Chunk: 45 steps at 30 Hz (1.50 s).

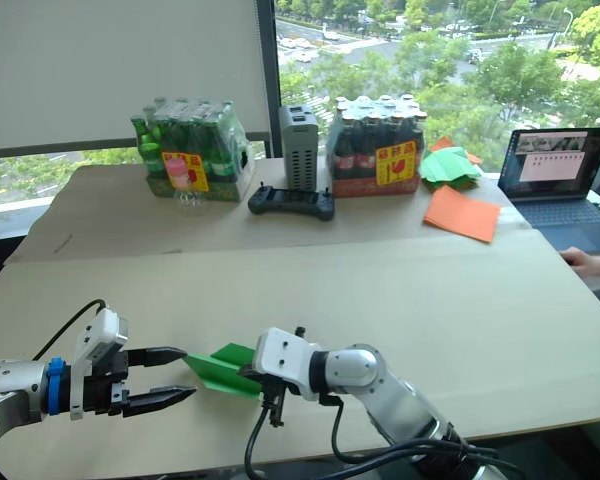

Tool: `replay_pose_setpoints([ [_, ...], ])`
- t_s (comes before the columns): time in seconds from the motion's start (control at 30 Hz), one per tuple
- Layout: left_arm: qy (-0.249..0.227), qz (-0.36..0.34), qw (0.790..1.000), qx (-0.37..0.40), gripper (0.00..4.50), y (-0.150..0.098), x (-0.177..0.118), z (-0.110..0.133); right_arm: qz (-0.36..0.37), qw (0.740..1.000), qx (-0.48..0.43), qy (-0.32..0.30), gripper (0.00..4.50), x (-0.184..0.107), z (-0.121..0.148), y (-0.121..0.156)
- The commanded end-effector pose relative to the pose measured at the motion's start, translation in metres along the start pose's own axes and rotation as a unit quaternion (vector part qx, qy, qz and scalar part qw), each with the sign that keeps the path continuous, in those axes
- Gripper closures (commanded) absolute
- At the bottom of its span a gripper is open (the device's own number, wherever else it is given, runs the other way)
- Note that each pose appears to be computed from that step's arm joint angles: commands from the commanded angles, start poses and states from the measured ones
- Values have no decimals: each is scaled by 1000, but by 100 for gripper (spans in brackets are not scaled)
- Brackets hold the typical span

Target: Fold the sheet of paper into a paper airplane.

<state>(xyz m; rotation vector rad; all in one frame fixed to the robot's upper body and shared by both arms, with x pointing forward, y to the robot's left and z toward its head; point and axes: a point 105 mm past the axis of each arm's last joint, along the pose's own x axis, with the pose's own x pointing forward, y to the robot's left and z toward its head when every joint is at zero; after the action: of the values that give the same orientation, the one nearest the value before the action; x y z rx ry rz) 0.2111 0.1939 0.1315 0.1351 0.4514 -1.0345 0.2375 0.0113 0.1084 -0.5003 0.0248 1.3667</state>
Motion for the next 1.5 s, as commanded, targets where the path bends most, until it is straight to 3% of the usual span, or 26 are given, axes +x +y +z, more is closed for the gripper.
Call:
replay_pose_setpoints([
  [0.03,-4,-7,1000,16,60,-6,0,7,-8,1000,-16,-15,448,0,8,-3],
  [0.2,-5,-7,1000,15,60,-6,1,7,-20,999,-22,-23,448,0,13,-8],
  [0.53,-5,-7,1000,14,60,-7,1,7,-24,1000,-14,-7,121,3,2,-7],
  [0.9,-8,-13,1000,16,60,-11,3,8,-21,1000,-5,4,121,9,-12,-6],
  [1.0,-7,-13,1000,15,60,-11,3,8,-21,1000,-8,7,200,11,-14,-5],
  [1.23,-6,-11,1000,16,60,-11,3,8,-24,999,-13,16,440,13,-19,-5],
  [1.5,-30,-16,999,35,60,-12,10,22,-55,998,2,-18,446,1,-1,-18],
])
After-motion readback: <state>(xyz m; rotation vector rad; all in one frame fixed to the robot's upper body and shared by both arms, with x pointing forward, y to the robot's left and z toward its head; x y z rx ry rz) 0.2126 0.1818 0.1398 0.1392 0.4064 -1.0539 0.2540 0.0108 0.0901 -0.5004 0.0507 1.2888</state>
